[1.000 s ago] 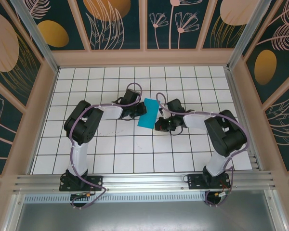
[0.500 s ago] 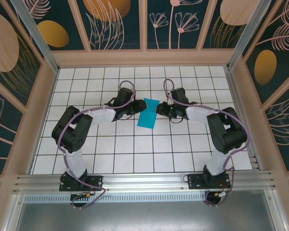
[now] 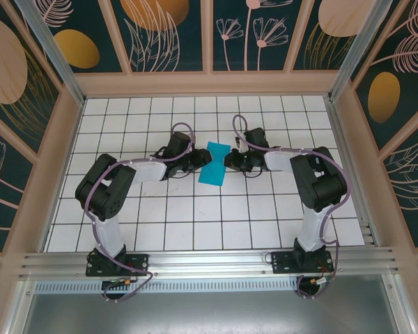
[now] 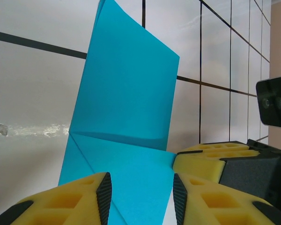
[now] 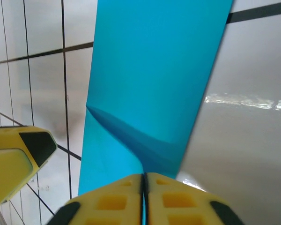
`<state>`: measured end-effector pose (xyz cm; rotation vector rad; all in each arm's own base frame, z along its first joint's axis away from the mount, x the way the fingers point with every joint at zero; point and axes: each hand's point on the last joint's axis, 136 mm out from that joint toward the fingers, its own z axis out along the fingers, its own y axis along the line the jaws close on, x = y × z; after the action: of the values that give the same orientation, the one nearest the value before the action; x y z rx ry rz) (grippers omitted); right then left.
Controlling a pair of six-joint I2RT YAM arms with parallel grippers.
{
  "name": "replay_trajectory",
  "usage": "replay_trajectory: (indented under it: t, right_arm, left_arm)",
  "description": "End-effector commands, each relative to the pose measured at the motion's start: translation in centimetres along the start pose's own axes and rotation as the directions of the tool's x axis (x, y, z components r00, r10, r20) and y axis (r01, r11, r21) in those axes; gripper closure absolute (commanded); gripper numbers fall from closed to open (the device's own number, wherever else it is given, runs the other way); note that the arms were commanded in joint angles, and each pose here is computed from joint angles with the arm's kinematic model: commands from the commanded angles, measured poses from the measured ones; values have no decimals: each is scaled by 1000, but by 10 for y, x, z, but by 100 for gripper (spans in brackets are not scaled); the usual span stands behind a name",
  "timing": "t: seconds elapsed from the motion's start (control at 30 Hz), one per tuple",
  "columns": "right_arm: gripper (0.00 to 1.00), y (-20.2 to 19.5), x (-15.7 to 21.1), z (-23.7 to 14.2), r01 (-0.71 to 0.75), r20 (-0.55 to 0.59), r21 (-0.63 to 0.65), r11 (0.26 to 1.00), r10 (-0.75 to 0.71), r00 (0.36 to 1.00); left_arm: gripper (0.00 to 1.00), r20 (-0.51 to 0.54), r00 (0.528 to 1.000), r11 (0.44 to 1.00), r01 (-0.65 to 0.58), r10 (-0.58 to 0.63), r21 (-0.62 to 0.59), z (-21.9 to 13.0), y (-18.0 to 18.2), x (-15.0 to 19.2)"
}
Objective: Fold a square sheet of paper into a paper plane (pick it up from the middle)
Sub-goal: Turn over the paper at the center of the table.
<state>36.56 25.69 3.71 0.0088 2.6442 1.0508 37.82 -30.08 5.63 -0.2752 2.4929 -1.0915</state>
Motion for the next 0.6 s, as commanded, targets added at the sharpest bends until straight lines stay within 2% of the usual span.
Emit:
replay_trajectory:
  t: [0.0, 0.13, 0.57]
  right_arm:
    - [94, 1, -9, 1, -10, 21, -19, 1000, 10, 1000]
    - [97, -8, -10, -2, -55, 44, -10, 998, 55, 997]
    - [98, -15, -6, -3, -87, 48, -8, 996, 88, 995]
  left_arm:
    - [58, -29, 999, 1000, 29, -29, 6, 7, 6, 5]
    - [57, -60, 997, 999, 52, -51, 9, 13, 9, 10]
    - [58, -96, 994, 995, 55, -46, 85, 23, -4, 11]
